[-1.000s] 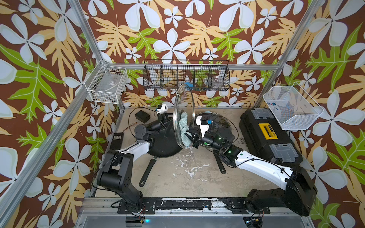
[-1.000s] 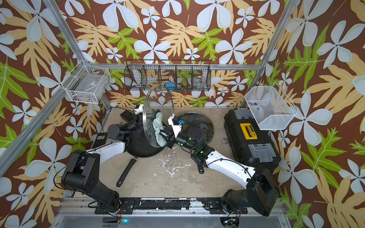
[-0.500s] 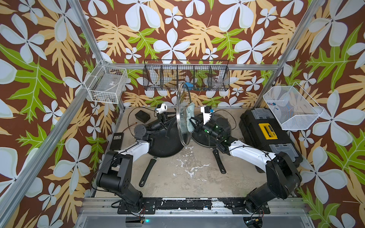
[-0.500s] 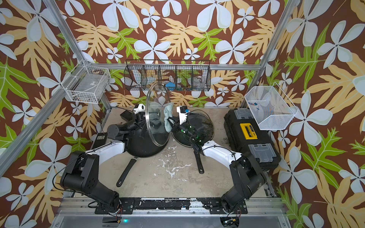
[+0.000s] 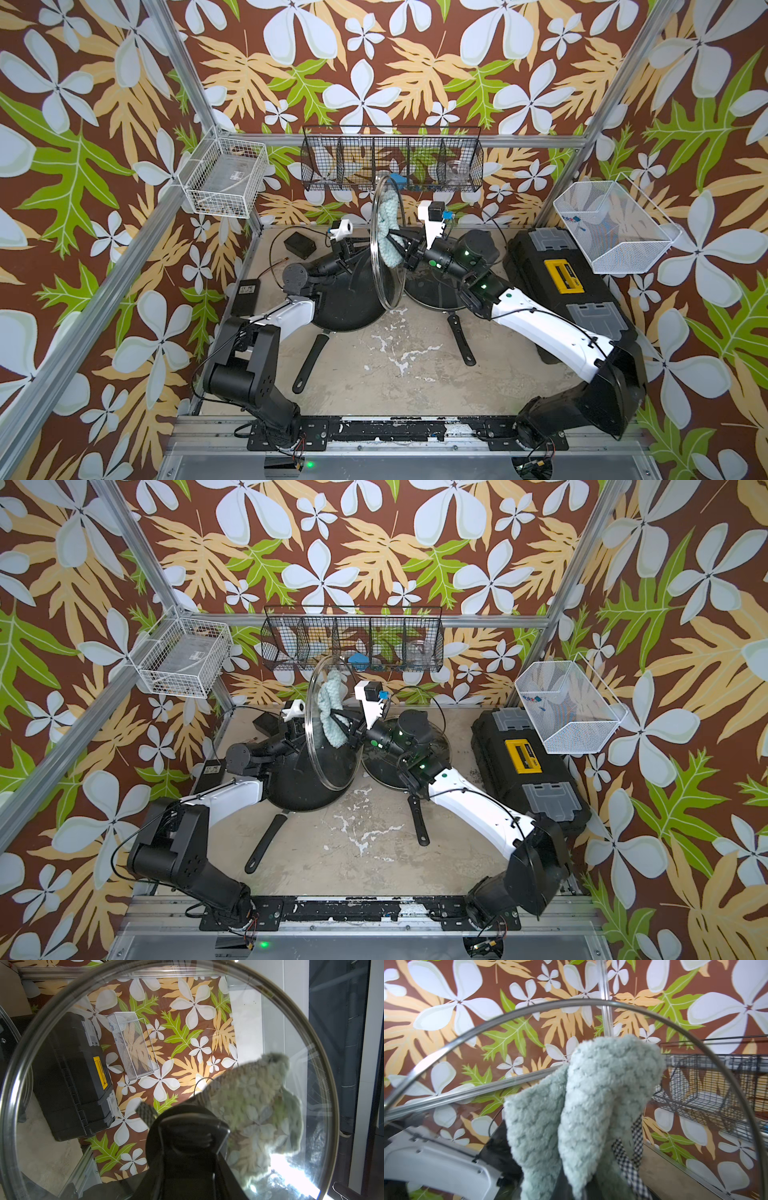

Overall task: Wipe the pot lid with a cloth
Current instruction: Wipe the pot lid.

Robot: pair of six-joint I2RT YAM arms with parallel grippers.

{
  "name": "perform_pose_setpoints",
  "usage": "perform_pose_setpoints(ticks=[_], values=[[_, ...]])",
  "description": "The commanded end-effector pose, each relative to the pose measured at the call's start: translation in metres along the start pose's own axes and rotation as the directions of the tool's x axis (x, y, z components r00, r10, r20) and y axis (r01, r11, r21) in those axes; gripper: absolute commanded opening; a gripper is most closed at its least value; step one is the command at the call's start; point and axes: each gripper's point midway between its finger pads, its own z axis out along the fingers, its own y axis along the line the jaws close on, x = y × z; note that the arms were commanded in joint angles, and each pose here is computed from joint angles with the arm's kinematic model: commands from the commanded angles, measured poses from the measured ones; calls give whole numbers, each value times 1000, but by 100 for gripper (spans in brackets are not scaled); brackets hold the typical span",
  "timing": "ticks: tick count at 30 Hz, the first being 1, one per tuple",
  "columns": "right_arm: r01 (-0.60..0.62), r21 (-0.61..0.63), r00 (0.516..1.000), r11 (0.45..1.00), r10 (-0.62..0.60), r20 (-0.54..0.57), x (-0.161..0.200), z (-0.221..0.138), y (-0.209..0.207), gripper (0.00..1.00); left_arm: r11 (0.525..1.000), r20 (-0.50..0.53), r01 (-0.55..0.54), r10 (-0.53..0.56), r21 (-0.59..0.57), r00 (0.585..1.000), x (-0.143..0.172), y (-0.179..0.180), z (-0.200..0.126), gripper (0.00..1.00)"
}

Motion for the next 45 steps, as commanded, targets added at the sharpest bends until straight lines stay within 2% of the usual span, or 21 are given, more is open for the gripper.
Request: perform_pose_setpoints(ticks=[1, 5, 10, 16, 21, 28, 34, 37, 40, 45], values=[[24, -47, 999, 999, -26, -44, 23, -10, 22, 0, 980, -78, -61, 77, 191, 994, 30, -52, -5, 0], [-48, -33, 996, 998, 46, -80, 58, -31, 28, 0, 979, -79, -62, 79, 196, 994, 30, -55, -4, 0], [-97, 73, 987, 993, 105, -125, 98, -50, 11, 0, 976, -83, -72, 90, 205, 992, 31, -61, -3, 0], [-148, 220, 977, 964, 177, -120, 118, -58, -43, 0, 976, -89, -76, 96, 206, 991, 34, -63, -3, 0], [-156, 269, 977, 950, 188, -97, 107, -46, -87, 0, 975, -94, -85, 106, 206, 990, 37, -66, -3, 0], [-92, 234, 993, 968, 108, -57, 49, -12, -106, 0, 975, -100, -92, 115, 204, 988, 42, -66, -5, 0], [-48, 95, 999, 994, 47, 14, -18, 6, -73, 0, 975, -97, -94, 115, 201, 989, 42, -64, -5, 0], [-13, 30, 999, 999, 12, 30, -35, 6, -43, 0, 975, -95, -92, 113, 200, 989, 41, -63, -5, 0], [36, -29, 999, 999, -35, 13, -36, 2, -8, 0, 976, -92, -87, 106, 198, 990, 39, -61, -5, 0], [33, -103, 999, 994, -37, -35, -9, -16, 37, 0, 975, -91, -88, 109, 202, 990, 39, -62, -5, 0]])
